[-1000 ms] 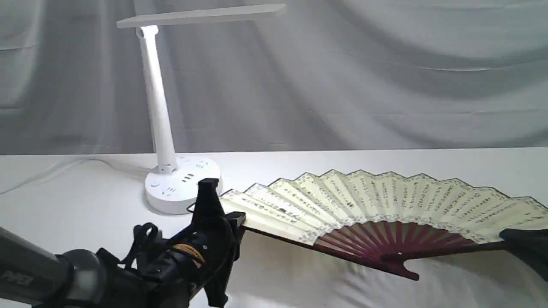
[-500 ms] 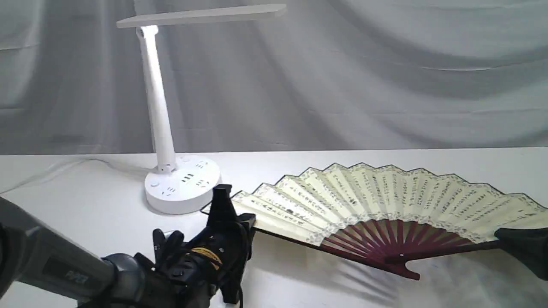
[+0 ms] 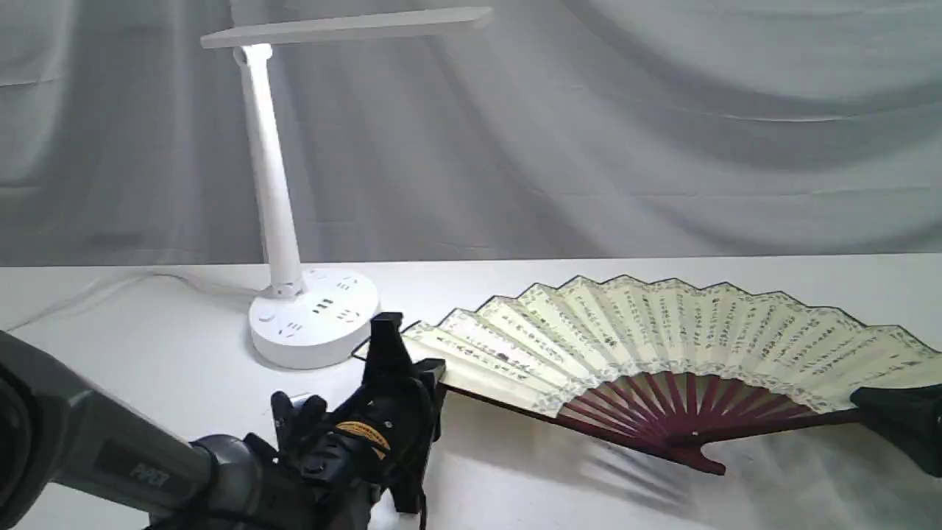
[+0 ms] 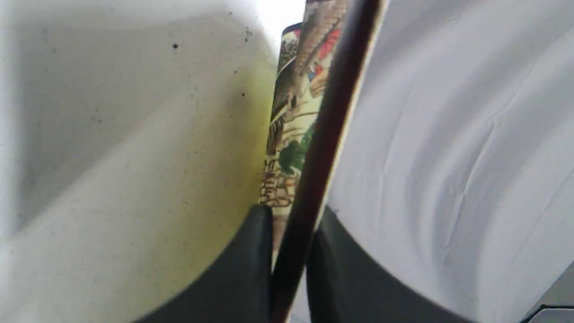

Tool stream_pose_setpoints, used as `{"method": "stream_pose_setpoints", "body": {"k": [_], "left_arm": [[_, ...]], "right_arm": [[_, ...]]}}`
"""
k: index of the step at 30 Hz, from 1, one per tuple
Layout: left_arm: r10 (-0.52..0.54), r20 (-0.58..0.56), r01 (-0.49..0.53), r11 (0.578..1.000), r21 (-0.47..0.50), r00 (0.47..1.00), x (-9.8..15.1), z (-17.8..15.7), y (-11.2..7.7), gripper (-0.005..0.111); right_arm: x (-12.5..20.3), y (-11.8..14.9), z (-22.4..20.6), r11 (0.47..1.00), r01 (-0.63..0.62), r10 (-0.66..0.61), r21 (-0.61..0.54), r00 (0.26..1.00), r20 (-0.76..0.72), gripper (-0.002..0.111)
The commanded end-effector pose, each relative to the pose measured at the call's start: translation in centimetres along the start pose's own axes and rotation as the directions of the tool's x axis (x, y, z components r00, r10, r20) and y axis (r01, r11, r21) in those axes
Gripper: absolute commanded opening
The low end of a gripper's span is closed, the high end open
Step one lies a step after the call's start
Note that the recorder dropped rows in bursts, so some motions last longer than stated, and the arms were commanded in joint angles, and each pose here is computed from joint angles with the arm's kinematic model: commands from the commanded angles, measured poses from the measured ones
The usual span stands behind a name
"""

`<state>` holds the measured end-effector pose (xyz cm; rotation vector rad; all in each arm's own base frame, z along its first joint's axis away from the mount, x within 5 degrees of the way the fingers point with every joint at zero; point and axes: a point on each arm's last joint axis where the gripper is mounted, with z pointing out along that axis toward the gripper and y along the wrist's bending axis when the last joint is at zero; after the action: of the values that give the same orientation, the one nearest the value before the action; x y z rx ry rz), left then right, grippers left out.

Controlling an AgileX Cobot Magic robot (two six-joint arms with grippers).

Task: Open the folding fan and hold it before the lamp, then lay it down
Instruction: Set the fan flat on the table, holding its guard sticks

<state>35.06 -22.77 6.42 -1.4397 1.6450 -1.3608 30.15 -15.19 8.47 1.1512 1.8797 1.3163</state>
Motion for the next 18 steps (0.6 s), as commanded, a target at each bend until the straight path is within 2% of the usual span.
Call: {"method": "stream_pose_setpoints", "body": {"k": [1,4,7,12,18], "left_arm": [[-0.078,0.017,0.076,0.994,0.082,0.997,-0.09,0.07,-1.27,0.018],[-0.078,0.017,0.076,0.994,0.082,0.997,-0.09,0.07,-1.27,0.026],[-0.074,0.018,0.072,0.995,0.075,0.997,-0.09,0.08,-1.21,0.027],[-0.03,0.028,0.029,0.999,0.039,0.999,-0.29,0.14,-0.93,0.028],[0.002,0.004,-0.002,1.0,0.021,1.0,-0.05,0.14,-0.77,0.028]], "right_arm": [[-0.09,-0.78,-0.09,0.996,0.06,-0.061,0.072,0.998,0.003,0.02],[-0.09,-0.78,-0.09,0.996,0.061,-0.061,0.072,0.998,0.003,0.034],[-0.09,-0.78,-0.09,0.996,0.061,-0.061,0.072,0.998,0.003,0.042],[-0.09,-0.78,-0.09,0.996,0.061,-0.061,0.072,0.998,0.003,0.049],[0.29,-1.38,-0.16,0.99,0.04,-0.035,0.136,0.999,-0.039,0.055]]}}
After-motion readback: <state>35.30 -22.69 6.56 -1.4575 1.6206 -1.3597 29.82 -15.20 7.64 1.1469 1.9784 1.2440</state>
